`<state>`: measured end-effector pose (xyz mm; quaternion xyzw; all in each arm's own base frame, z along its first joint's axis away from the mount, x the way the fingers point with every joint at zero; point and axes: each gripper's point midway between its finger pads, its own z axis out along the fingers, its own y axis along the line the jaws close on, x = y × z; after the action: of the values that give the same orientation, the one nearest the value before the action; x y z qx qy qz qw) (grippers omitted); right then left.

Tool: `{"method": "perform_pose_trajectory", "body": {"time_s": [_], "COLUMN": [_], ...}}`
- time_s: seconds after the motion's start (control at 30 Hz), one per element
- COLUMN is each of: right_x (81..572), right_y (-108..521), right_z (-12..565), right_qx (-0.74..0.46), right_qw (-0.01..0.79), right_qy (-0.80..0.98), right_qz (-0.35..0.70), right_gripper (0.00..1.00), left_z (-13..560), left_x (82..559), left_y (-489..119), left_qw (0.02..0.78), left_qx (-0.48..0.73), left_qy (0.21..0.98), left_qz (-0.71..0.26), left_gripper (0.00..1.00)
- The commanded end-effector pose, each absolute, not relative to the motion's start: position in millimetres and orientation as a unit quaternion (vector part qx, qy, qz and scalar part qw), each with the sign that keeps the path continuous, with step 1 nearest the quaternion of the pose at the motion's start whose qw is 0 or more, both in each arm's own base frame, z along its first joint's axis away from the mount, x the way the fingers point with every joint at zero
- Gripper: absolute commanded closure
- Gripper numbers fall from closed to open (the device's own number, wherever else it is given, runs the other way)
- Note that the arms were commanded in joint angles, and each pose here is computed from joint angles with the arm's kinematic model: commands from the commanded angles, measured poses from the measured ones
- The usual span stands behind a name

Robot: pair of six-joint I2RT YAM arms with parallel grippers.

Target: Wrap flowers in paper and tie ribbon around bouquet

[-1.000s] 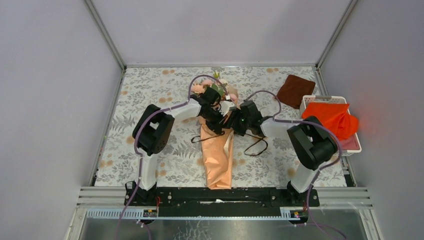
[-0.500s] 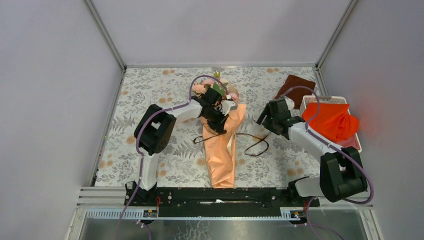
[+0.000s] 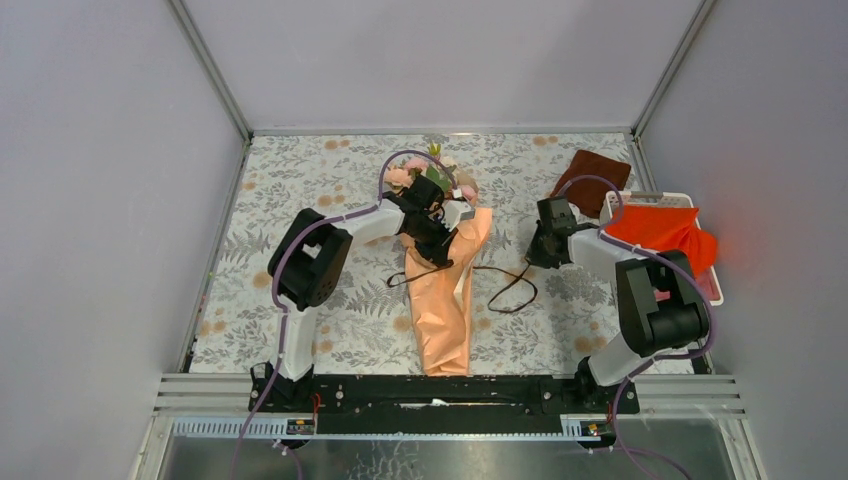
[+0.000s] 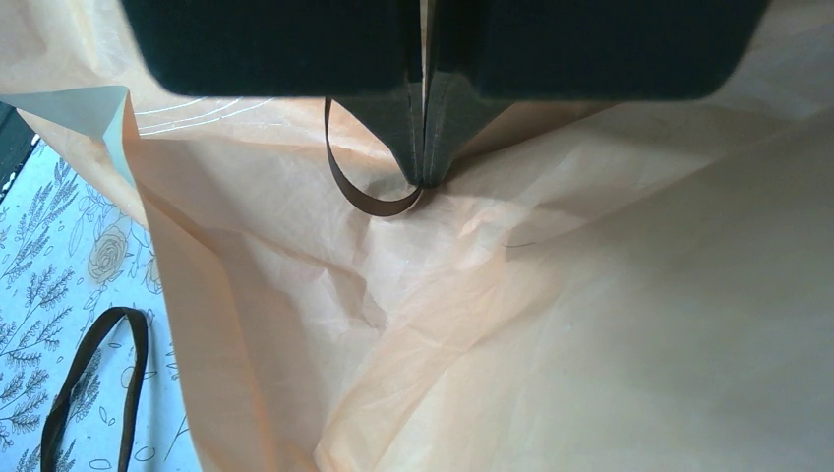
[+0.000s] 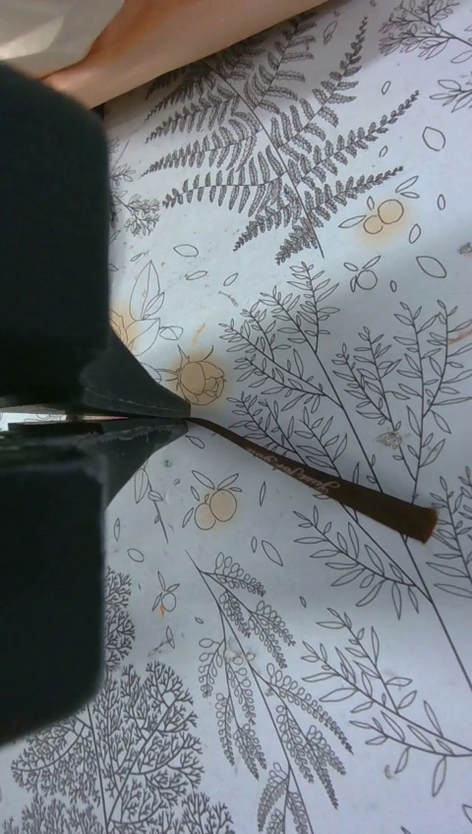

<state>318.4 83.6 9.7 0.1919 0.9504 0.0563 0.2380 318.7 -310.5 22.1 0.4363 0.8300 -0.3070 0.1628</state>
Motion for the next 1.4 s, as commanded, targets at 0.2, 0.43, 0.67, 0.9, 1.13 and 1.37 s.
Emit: {"method": "perform_pose_trajectory", "body": {"time_s": [0.2,0.43,0.67,0.9,1.13,1.37], "right_x": [332.0,293.8,291.3,303.3,325.6,351.9], "right_y": [156.3,267.2,300.3,307.1,294.5,311.8], "right_z": [138.5,242.9,187.4,115.7,71.5,61.4], "right_qx": [0.026,-0.087,-0.035,-0.002,0.042,0.034], "right_qw": [0.362,0.458,0.417,0.384,0.356,0.318], "right_qy": [0.902,0.759,0.743,0.793,0.833,0.834], "right_qz": [0.232,0.455,0.523,0.473,0.422,0.449], "right_gripper": [1.0,1.0,1.0,1.0,1.0,1.0], "left_z": [42.5,49.4,62.2,84.4,123.9,157.5], "left_x": [338.9,343.4,348.7,348.6,330.7,281.2], "left_y": [-317.4,-319.3,-313.5,-303.9,-274.4,-272.7], "left_qw": [0.212,0.211,0.215,0.229,0.267,0.264], "left_qx": [0.446,0.429,0.399,0.391,0.429,0.543], "left_qy": [0.819,0.819,0.819,0.815,0.803,0.742], "left_qz": [-0.294,-0.317,-0.352,-0.361,-0.315,-0.29], "left_gripper": [1.0,1.0,1.0,1.0,1.0,1.0]}}
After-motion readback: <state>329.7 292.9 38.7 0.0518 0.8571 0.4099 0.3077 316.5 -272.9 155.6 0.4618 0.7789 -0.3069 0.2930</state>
